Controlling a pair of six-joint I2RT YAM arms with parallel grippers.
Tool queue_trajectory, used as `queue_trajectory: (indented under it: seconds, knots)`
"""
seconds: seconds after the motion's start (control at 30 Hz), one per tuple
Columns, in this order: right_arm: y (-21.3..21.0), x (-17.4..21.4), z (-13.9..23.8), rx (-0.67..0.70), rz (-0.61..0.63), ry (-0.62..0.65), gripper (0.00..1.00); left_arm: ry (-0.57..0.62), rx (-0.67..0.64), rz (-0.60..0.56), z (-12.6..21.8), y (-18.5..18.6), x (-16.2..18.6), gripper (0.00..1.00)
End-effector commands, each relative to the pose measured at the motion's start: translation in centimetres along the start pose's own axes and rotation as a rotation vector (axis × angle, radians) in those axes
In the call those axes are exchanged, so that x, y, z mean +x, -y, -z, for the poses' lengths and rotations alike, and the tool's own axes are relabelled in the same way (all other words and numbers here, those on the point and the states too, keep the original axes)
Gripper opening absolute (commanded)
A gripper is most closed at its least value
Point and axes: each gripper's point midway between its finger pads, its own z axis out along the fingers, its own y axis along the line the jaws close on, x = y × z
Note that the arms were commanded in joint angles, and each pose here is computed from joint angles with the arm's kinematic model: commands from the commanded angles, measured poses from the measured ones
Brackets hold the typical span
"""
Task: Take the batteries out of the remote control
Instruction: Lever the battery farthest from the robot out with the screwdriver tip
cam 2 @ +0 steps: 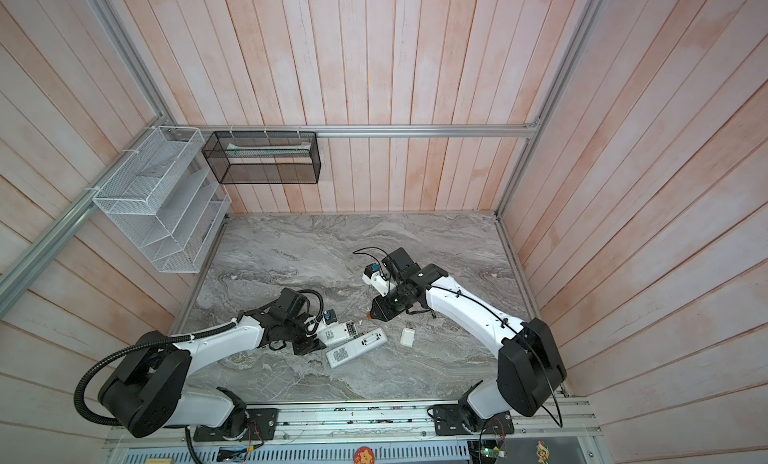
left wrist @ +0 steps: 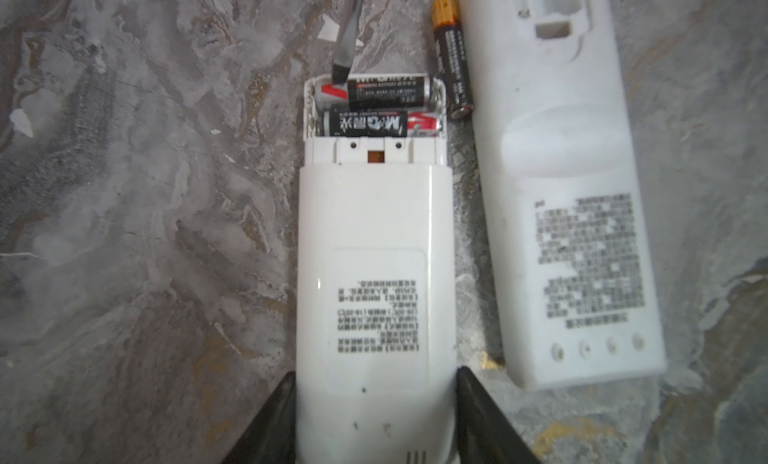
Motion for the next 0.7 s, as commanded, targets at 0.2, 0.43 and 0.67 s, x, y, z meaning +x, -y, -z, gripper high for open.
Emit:
queue_trajectory:
  seconds: [0.2,0.43,0.67]
  knots:
    - [-0.1,3.0,-0.7,-0.021,-0.068,-0.099,0.07,-0.010,0.016,-0.022,-0.2,0.4,0.2,0.50]
    - [-0.3,2.6,-0.4,-0.029,-0.084,-0.099,0.07,-0.011,0.016,-0.022,-0.2,0.4,0.2,0.50]
    - [-1.4,2.9,-1.3,-0.117,-0.107,-0.173,0.06,-0.015,0.020,-0.018,-0.3,0.5,0.3,0.50]
